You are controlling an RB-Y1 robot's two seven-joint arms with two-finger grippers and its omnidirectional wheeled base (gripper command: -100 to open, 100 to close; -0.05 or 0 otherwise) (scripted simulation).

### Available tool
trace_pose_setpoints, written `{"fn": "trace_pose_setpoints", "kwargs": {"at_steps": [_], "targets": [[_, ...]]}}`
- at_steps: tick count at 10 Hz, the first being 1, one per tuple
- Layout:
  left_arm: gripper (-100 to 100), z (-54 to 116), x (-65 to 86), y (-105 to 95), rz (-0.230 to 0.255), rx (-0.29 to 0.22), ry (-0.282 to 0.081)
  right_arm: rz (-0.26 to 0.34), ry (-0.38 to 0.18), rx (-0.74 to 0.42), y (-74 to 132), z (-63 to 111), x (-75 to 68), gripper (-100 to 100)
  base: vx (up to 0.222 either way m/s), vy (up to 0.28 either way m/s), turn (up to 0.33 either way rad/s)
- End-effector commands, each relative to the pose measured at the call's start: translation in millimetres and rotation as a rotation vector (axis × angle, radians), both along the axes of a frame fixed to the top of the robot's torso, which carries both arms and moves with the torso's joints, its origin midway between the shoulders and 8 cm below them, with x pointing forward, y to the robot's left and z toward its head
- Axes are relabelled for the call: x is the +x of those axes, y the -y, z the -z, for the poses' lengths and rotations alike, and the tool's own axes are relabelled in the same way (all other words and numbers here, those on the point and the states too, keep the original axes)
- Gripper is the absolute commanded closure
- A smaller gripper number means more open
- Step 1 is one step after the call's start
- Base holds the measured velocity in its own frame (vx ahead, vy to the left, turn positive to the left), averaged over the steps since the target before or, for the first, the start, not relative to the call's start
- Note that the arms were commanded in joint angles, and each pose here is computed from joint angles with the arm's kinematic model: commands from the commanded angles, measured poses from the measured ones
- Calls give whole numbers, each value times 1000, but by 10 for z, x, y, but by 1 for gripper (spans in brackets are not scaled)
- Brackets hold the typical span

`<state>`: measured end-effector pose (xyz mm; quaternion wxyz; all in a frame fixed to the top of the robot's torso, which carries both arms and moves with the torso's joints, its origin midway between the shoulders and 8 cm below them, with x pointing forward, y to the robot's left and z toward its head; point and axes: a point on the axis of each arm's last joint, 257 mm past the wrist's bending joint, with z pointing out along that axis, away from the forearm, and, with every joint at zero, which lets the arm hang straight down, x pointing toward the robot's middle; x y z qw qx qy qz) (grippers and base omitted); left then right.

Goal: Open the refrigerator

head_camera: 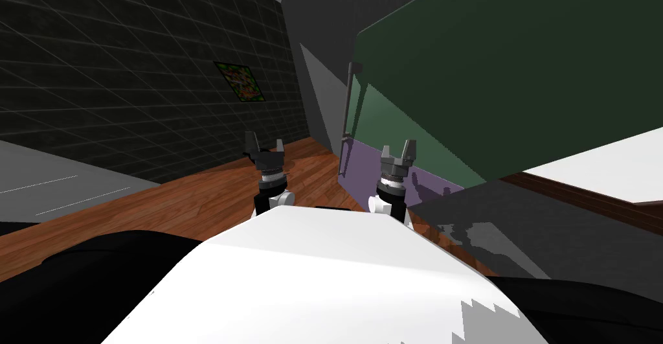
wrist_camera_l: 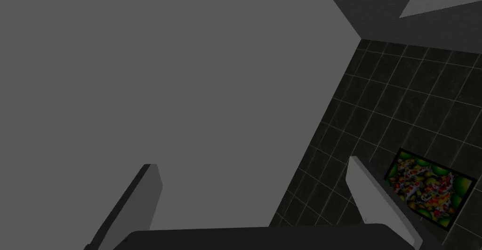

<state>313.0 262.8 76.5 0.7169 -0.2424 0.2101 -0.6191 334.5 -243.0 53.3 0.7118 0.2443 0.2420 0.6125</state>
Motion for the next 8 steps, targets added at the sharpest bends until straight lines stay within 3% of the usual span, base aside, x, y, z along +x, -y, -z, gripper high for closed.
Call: {"fn": "trace_pose_setpoints", "kwargs": {"at_steps": [1,8], "targets": [[0,0,0,0,0,0,0,0,0,0,0,0,0,0,0,0,0],[0,-1,-1,0,0,0,0,0,0,0,0,-1,-1,0,0,0,0]]}}
